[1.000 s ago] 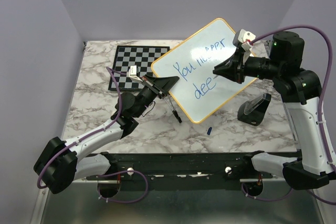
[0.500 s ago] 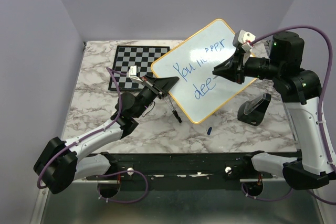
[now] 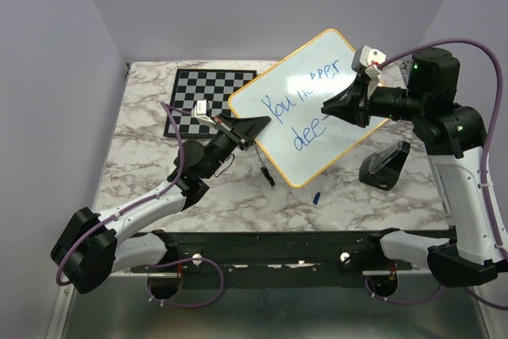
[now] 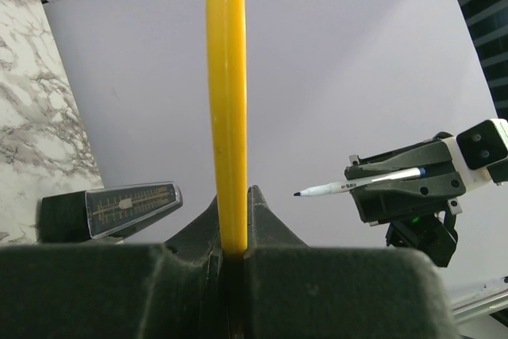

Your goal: Write a sentence on the whiteboard

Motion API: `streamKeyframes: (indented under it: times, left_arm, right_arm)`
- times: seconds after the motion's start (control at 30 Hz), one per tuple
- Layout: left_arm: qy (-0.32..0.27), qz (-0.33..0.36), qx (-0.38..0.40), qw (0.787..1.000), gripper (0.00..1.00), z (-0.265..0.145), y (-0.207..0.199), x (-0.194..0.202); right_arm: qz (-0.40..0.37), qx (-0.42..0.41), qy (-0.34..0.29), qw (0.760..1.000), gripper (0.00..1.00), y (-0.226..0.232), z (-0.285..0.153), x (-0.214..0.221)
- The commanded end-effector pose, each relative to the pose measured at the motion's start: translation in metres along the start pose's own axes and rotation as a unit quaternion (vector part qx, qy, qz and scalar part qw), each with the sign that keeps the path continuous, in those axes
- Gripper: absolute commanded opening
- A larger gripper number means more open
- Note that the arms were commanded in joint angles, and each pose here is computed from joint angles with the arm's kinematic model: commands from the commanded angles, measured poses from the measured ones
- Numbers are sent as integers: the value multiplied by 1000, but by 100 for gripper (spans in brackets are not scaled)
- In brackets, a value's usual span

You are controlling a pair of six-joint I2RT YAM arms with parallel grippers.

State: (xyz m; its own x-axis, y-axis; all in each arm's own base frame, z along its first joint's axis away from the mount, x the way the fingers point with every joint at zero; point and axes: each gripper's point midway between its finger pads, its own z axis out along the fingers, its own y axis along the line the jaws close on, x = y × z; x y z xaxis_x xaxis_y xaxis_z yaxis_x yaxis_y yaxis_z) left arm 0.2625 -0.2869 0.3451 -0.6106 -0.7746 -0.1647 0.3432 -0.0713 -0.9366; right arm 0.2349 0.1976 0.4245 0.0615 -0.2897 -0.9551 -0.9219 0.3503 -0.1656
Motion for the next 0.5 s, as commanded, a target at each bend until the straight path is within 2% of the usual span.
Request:
streamKeyframes:
  times: [0.0, 0.47]
  left_arm:
    - [-22, -29, 143, 989, 0, -13, -84, -16]
    - [-26, -33, 149, 988, 0, -12, -85, -19]
  right_arm:
    - [-1, -11, -2, 1000, 0, 5, -3, -3]
    - [2, 2, 21, 1000, 1, -5, -2, 3]
